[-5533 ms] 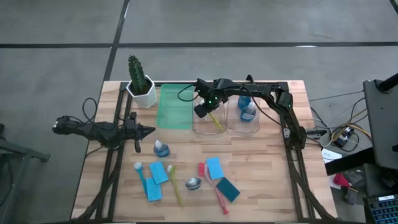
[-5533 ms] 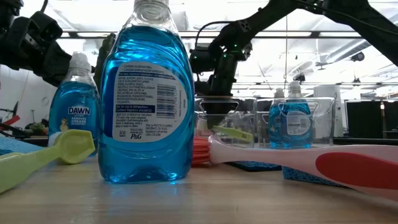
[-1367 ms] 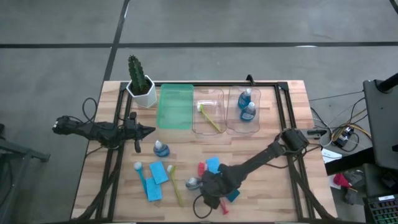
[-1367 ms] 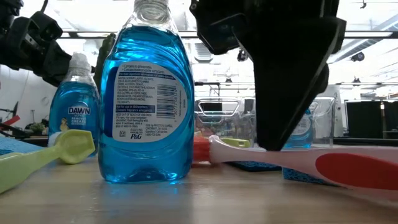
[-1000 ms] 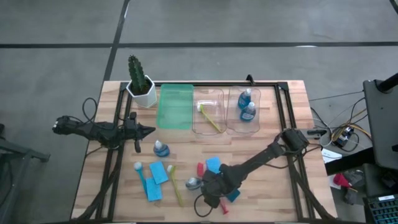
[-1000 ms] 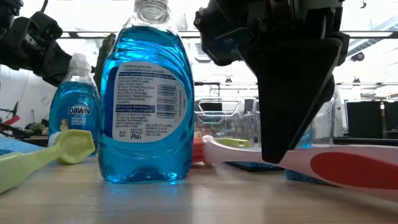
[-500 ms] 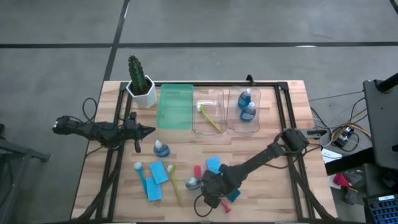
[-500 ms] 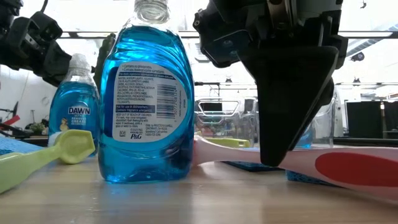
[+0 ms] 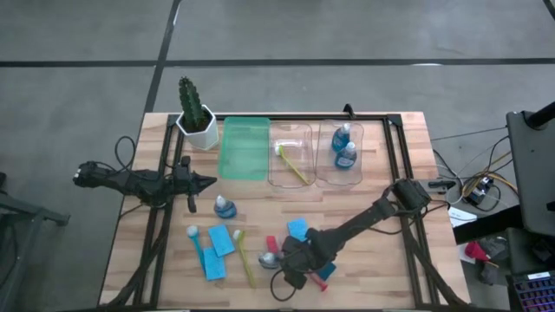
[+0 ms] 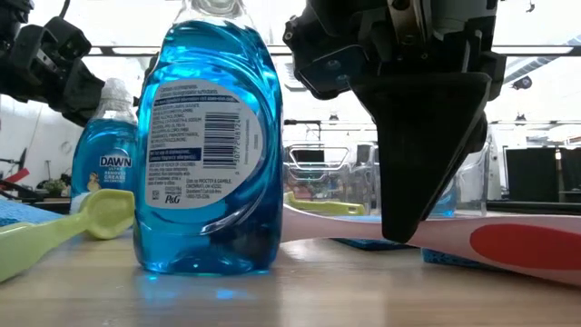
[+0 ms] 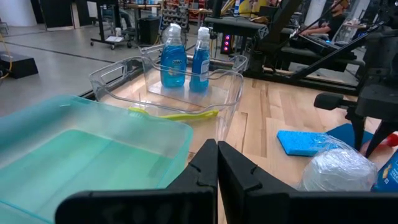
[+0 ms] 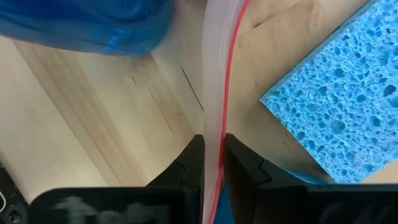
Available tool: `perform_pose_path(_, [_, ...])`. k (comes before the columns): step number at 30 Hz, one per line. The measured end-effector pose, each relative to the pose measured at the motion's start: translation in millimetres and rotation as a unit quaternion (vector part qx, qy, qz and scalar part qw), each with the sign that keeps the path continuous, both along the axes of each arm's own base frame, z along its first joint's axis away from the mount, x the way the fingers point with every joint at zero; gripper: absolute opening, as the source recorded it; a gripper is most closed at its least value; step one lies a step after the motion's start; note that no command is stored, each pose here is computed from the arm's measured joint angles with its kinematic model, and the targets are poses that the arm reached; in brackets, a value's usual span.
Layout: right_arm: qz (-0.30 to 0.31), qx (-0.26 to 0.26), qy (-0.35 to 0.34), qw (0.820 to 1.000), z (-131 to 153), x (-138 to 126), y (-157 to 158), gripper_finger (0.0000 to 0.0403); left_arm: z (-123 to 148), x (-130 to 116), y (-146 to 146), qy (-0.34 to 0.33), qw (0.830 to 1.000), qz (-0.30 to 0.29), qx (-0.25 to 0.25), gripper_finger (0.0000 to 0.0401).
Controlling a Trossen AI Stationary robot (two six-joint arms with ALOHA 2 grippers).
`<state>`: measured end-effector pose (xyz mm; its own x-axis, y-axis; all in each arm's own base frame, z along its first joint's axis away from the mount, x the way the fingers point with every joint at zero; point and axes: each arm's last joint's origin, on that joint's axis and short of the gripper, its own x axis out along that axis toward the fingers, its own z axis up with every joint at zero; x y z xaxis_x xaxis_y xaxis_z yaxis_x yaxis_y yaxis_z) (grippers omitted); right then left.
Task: Pick & Place Kitchen Sink Supplies
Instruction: Put the orange dish brush into the left transparent bin
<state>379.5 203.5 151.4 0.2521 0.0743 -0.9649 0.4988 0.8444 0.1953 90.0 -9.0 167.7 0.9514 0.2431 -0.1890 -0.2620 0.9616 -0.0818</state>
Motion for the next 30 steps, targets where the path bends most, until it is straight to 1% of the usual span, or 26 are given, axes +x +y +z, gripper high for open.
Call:
perform_pose_path(6, [-0.003, -0.002, 0.001, 1.0, 4, 1, -6, 0.0034, 0, 0, 0, 0.0, 1.0, 0.0, 0.0, 0.0005])
perform_pose_path(10, [-0.003, -0.001, -0.006, 1.0, 13, 0, -8, 0.0034, 0, 0, 0, 0.0, 1.0, 0.0, 0.0, 0.0005])
perform_pose_path(15, [-0.007, -0.015, -0.003, 1.0, 25, -4, -14, 0.0034, 0, 0, 0, 0.0, 1.0, 0.0, 0.0, 0.0005])
perform_pose_path(24, [-0.03, -0.046, -0.002, 0.998, 51, -10, -39, 0.0034, 0, 0, 0, 0.0, 1.0, 0.0, 0.0, 0.0005])
perform_pose_path(30, [-0.045, -0.069, 0.002, 0.997, 70, -14, -63, 0.0034, 0, 0, 0, 0.0, 1.0, 0.0, 0.0, 0.0005])
